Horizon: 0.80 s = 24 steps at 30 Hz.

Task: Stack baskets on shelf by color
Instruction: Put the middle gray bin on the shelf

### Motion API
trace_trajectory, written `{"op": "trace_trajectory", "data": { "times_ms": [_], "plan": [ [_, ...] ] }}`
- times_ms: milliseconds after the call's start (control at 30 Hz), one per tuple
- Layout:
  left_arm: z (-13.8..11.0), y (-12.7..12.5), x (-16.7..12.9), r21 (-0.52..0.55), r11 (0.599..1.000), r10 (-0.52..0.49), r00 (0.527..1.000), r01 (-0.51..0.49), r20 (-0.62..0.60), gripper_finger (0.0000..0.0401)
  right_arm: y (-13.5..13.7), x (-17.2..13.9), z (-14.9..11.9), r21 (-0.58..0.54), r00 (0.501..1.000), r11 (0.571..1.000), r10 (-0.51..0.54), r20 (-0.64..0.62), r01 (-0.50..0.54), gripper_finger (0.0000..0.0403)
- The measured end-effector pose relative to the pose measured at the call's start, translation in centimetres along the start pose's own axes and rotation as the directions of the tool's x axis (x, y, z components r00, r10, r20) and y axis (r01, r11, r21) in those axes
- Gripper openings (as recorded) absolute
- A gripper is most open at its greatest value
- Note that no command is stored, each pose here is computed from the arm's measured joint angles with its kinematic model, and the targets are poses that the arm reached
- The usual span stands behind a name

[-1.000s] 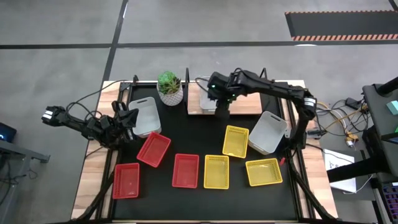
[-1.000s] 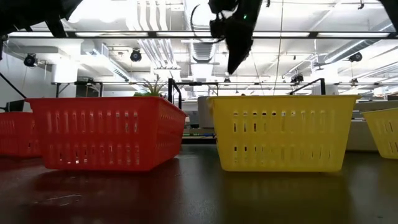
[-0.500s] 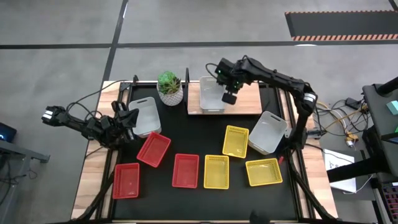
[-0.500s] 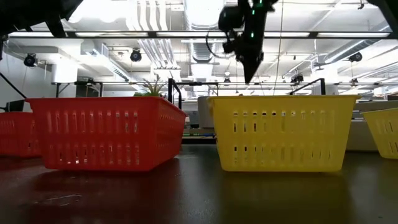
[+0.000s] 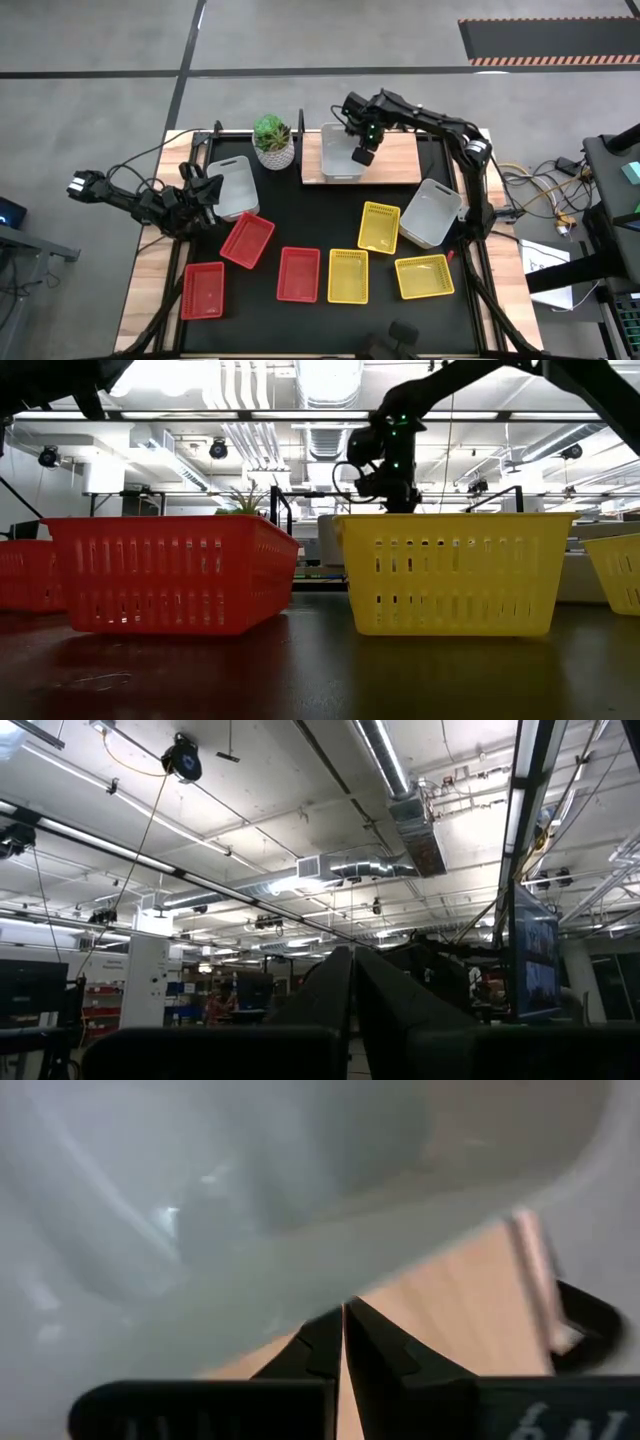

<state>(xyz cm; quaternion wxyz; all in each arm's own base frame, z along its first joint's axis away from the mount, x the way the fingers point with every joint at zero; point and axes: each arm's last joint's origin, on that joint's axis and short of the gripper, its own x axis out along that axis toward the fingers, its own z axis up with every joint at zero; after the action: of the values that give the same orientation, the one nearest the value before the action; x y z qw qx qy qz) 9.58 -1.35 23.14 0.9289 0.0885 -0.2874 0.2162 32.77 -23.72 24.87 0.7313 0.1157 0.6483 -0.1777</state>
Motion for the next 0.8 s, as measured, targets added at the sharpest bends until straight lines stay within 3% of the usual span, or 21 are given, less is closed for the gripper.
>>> {"op": "trace_trajectory", "data": {
  "times_ms": [167, 400, 600, 800],
  "plan": [
    [0.2, 0.1, 0.1, -0.005, 1.000, 0.005, 1.000, -0.005, 0.008, 0.0000, 1.2, 0.3, 0.8, -0.031, 0.995, 0.996, 0.081, 0.057, -0.079, 0.0009],
    [0.0, 0.1, 0.0, -0.003, 1.000, 0.023, 1.000, -0.023, -0.011, 0.0000, 1.7, 0.2, 2.1, -0.089, 0.983, 0.995, 0.064, 0.174, -0.049, 0.0009],
    [0.0, 0.2, 0.0, -0.005, 0.999, 0.043, 0.999, -0.043, -0.016, 0.0000, 1.0, -0.1, 3.1, -0.076, 0.957, 0.997, 0.038, 0.289, -0.017, 0.0009],
    [0.1, 0.2, 0.0, -0.005, 0.999, 0.045, 0.999, -0.045, -0.014, 0.0000, 0.9, -0.5, 3.2, -0.078, 0.952, 0.997, 0.032, 0.304, -0.009, 0.0009]
  ]
}}
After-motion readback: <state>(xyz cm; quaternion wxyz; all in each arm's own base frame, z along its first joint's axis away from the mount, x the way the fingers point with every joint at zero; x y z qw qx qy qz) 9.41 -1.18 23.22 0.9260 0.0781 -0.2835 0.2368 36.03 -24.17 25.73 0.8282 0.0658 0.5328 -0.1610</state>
